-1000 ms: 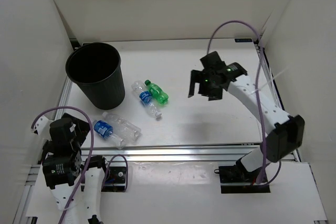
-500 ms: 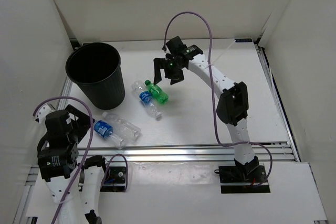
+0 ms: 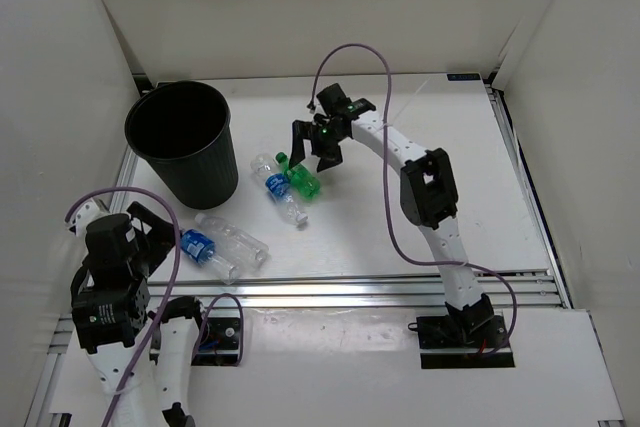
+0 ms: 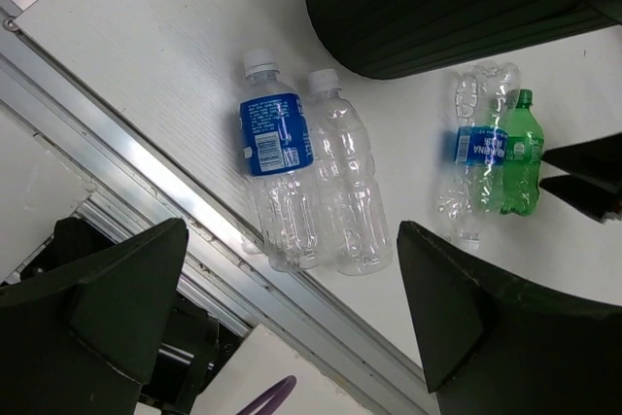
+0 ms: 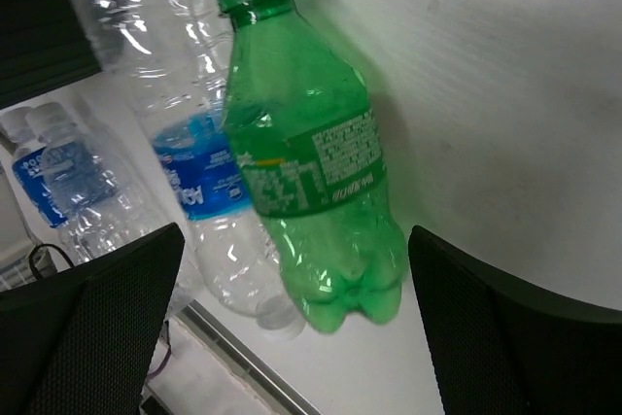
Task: Put the plastic bottles in the bin
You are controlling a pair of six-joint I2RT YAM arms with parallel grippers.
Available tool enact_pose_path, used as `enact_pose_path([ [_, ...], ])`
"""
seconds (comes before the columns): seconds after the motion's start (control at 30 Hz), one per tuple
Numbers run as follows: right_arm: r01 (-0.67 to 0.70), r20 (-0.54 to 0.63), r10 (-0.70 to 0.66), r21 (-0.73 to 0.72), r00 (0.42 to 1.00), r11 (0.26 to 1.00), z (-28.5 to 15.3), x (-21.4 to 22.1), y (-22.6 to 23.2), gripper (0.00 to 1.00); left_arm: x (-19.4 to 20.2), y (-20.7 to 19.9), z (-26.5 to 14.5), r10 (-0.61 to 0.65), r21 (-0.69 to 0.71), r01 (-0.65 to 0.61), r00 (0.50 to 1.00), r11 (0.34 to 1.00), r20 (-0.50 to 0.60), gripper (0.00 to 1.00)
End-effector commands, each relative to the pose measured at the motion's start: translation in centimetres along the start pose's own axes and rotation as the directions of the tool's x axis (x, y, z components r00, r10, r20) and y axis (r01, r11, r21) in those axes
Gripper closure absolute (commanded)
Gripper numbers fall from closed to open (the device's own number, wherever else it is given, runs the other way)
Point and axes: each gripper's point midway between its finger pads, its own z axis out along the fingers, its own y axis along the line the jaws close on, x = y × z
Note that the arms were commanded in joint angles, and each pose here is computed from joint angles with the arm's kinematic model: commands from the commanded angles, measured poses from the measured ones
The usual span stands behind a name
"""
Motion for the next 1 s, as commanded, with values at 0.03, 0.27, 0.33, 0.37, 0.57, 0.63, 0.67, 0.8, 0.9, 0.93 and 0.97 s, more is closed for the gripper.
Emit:
enact_pose_path([
  [0.03,-0.01,-0.049,0.006,-0.078,0.999,0.997,2.3,1.2,1.5,0.0,-0.2,-1.0,-1.1,0.055,0.084,-0.057,0.998,0.995,0.016,0.0],
  [0.27,-0.066,-0.101,0.057,-0.089,0.993,0.994,4.4,2.3,0.5,0.16,-0.9,-1.2,-2.1,0.095,0.114,-0.1,0.994,0.988,0.054,0.0],
  [0.33,-0.08,-0.11,0.071,-0.083,0.991,0.993,4.6,2.6,0.3,0.25,-0.8,-1.2,-2.0,0.09,0.124,-0.098,0.993,0.987,0.071,0.0],
  [0.37,-0.1,-0.122,0.09,-0.079,0.988,0.992,4.1,2.9,-0.2,0.33,-1.4,-1.5,-2.0,0.107,0.137,-0.12,0.989,0.983,0.098,0.0],
  [0.57,-0.046,-0.007,0.046,-0.153,0.999,0.987,-3.8,1.3,4.7,0.5,-2.4,-2.6,-2.5,0.088,0.205,-0.125,0.98,0.971,0.179,0.0],
  [0.63,0.0,0.078,0.016,-0.21,0.997,0.978,-8.4,-0.2,8.3,0.53,-1.8,-2.4,-1.7,0.082,0.2,-0.115,0.983,0.973,0.164,0.0],
  [0.67,-0.007,0.103,0.033,-0.241,0.994,0.971,-10.1,-0.7,9.8,0.53,-1.6,-2.3,-1.4,0.076,0.196,-0.106,0.985,0.975,0.154,0.0],
  [0.8,0.1,0.238,0.005,-0.425,0.971,0.899,-18.3,-2.9,18.0,0.53,-1.0,-2.3,-0.6,0.049,0.189,-0.072,0.991,0.979,0.127,0.0],
  [0.9,0.239,0.359,-0.044,-0.519,0.932,0.821,-21.2,-4.2,23.6,0.5,-0.9,-2.3,-0.2,0.053,0.179,-0.073,0.992,0.981,0.112,0.0],
  [0.93,0.265,0.402,-0.025,-0.555,0.915,0.789,-21.8,-5.2,25.4,0.49,-1.0,-2.3,-0.5,0.053,0.18,-0.073,0.992,0.981,0.113,0.0],
  [0.97,0.29,0.415,-0.027,-0.587,0.91,0.756,-21.5,-5.1,27.2,0.49,-1.1,-2.4,-0.6,0.056,0.175,-0.074,0.993,0.982,0.106,0.0],
])
